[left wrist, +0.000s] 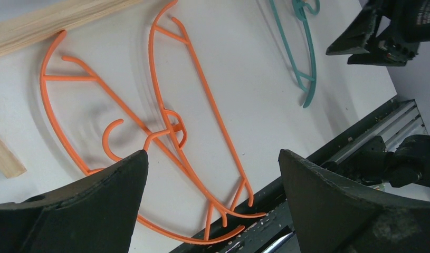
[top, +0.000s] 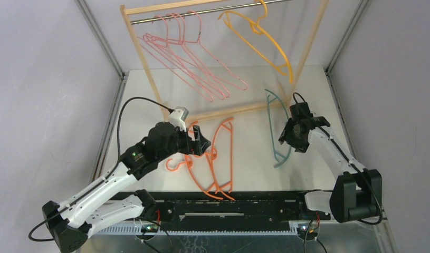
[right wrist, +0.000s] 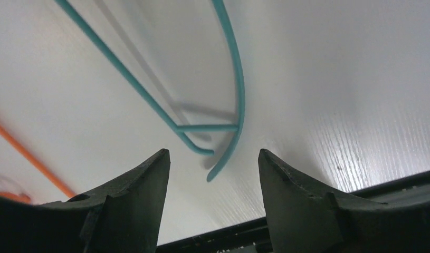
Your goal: Organize the hangers
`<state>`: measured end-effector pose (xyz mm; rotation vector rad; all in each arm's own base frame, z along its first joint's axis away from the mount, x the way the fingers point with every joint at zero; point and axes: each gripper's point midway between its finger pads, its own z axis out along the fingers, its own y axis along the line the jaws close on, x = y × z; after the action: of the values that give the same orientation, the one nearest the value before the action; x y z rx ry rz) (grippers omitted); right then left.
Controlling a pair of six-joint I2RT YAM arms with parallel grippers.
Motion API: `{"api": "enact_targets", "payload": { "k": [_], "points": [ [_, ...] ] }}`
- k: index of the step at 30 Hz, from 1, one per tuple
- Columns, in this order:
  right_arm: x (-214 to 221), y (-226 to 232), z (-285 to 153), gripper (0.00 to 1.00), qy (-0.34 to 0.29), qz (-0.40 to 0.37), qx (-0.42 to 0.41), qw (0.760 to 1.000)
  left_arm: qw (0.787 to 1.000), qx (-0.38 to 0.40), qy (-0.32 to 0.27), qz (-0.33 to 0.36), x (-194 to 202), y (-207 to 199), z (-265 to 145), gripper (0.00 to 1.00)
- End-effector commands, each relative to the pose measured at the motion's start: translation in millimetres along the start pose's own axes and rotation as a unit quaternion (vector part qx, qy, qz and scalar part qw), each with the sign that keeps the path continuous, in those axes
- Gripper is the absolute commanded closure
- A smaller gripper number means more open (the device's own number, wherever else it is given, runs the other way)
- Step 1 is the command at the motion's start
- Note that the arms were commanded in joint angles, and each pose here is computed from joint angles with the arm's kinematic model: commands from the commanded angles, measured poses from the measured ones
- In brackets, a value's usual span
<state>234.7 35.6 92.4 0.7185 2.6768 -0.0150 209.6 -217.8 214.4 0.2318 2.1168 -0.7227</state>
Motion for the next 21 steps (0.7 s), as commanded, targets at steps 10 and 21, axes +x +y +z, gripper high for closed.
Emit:
{"api": "enact_targets", "payload": {
  "k": [10,21],
  "points": [
    [-48.5,-12.1,61.3,0.33,-0.003,-0.02,-0.005,1.0,0.999,0.001,-0.035,-0.014,-10.8,1.5,-1.4,0.02],
    [-43.2,-8.2,94.0,0.42,0.02,-0.037,-0.016,0.999,0.999,-0.006,-0.042,-0.018,-13.3,5.6,-2.1,0.02]
  ]
}}
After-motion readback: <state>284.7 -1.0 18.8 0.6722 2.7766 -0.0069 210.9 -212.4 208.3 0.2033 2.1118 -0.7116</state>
